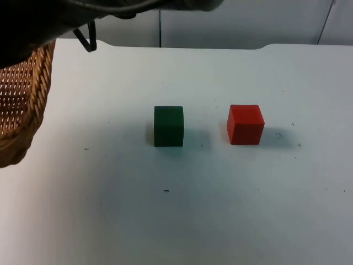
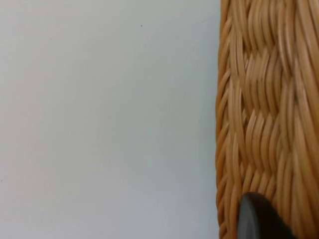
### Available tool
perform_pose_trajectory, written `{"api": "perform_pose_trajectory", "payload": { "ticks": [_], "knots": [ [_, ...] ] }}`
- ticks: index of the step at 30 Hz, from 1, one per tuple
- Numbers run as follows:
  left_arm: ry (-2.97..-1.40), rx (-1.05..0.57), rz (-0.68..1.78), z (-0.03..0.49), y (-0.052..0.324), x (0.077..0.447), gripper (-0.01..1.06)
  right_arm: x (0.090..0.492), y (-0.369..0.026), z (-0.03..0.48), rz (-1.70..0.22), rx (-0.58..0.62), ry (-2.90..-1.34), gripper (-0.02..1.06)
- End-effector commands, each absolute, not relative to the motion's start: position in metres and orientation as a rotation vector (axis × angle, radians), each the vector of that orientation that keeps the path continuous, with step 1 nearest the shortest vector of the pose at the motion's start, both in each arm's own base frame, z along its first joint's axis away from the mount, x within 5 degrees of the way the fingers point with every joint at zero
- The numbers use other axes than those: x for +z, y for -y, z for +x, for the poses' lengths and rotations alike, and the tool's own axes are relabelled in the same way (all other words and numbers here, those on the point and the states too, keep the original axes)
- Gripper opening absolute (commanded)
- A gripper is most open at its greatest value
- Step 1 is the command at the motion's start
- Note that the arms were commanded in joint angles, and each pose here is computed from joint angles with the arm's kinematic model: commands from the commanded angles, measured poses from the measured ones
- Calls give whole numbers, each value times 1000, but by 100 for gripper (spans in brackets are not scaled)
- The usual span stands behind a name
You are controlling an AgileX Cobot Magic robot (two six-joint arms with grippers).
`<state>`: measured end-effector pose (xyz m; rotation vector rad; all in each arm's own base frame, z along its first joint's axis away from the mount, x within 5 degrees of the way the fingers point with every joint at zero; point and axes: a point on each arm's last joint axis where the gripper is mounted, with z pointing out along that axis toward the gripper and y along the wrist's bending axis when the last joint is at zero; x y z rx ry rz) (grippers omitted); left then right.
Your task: Pick up the basket with the left hand and place the blue cube into the basket with the right hand.
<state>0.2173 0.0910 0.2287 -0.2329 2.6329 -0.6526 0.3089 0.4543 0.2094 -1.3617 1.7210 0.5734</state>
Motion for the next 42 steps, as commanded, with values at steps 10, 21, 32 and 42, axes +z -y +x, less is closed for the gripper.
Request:
{"api": "perform_pose_trajectory", "payload": {
  "ticks": [10,21,32,42],
  "knots": [
    [-2583,-676,-170,227,-79,235,0,314,-399,313,-1384,411,-1676,98],
    [-2615,-661,-172,253,-76,209,0,366,-315,337,-1334,362,-1824,97],
    [-2712,-804,-208,296,-97,159,0,387,-267,299,-1281,322,-1729,97],
    [-2754,-785,-196,303,-103,128,0,375,-222,256,-1081,293,-1646,97]
  ]
}}
